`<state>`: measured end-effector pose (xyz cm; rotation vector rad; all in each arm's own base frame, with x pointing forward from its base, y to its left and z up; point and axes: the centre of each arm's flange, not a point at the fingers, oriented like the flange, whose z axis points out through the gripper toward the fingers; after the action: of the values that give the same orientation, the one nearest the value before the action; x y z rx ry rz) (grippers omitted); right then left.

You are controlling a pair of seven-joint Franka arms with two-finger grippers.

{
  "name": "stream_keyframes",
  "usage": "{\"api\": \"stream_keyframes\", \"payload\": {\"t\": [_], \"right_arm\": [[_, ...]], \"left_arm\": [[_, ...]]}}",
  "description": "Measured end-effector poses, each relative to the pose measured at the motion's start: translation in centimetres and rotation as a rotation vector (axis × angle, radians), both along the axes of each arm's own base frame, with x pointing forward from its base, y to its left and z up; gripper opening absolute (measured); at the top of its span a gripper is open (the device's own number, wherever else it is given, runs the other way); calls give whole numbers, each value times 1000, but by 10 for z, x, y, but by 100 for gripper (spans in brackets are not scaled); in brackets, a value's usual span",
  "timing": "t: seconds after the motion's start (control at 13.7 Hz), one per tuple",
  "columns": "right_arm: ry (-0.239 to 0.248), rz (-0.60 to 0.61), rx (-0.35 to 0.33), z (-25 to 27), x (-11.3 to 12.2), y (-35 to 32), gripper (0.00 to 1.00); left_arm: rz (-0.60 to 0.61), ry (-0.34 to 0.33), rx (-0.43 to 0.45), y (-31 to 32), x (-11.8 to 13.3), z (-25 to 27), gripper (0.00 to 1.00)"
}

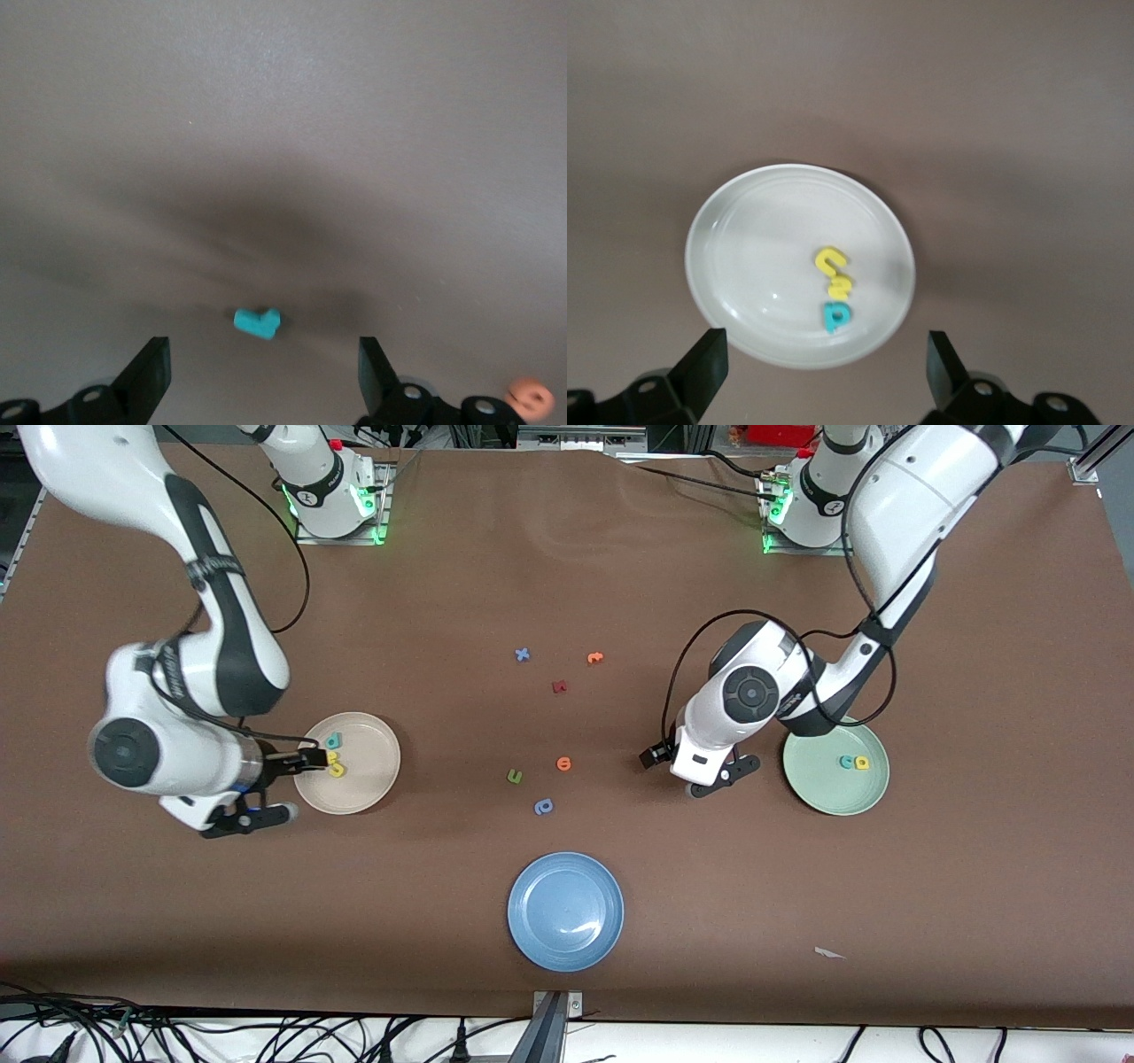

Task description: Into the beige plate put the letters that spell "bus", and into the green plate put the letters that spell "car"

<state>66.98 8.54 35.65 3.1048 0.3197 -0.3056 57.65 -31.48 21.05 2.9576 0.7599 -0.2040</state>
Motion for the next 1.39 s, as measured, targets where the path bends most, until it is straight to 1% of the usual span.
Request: {"api": "stream_keyframes", "payload": {"t": [0.15, 0.22, 0.36, 0.44, 0.58, 0.66, 0.73, 0.8, 0.88, 0.95, 1.09, 1.17, 1.24, 1.39], "right_arm": [[18, -21, -22, 57, -7, -14, 100], [-3, -37, -28, 84, -7, -23, 100], [-66, -79, -40, 137, -3, -47, 100], [-81, -103, -50, 161, -4, -62, 100], [-130, -155, -71, 204, -8, -92, 100], [-150, -184, -59, 215, -8, -105, 100], [-154, -212, -15, 218, -8, -115, 100], [-152, -236, 33, 218, -8, -123, 100], [-150, -255, 58, 219, -10, -131, 100], [-154, -265, 64, 221, -14, -136, 100], [-180, -262, 62, 229, -32, -133, 100], [-183, -249, 45, 233, -48, -128, 100], [-177, -231, 23, 238, -69, -120, 100], [-160, -217, 13, 246, -108, -114, 100]], "left_arm": [[12, -8, 20, -3, -2, -19, 94], [15, -7, 23, -4, -4, -23, 93], [21, -4, 25, -5, -4, -25, 90], [23, -4, 25, -5, -4, -26, 90], [22, -3, 26, -6, -5, -26, 76], [19, -5, 28, -6, -5, -26, 76], [11, -9, 33, -6, -5, -27, 70], [5, -11, 36, -7, -6, -28, 70], [0, -10, 37, -10, -8, -29, 68], [-6, -8, 37, -13, -10, -30, 68], [-14, -5, 39, -16, -12, -33, 68], [-23, -8, 46, -16, -13, -35, 67], [-36, -14, 57, -14, -13, -38, 67], [-36, -11, 61, -12, -13, -42, 65]]}}
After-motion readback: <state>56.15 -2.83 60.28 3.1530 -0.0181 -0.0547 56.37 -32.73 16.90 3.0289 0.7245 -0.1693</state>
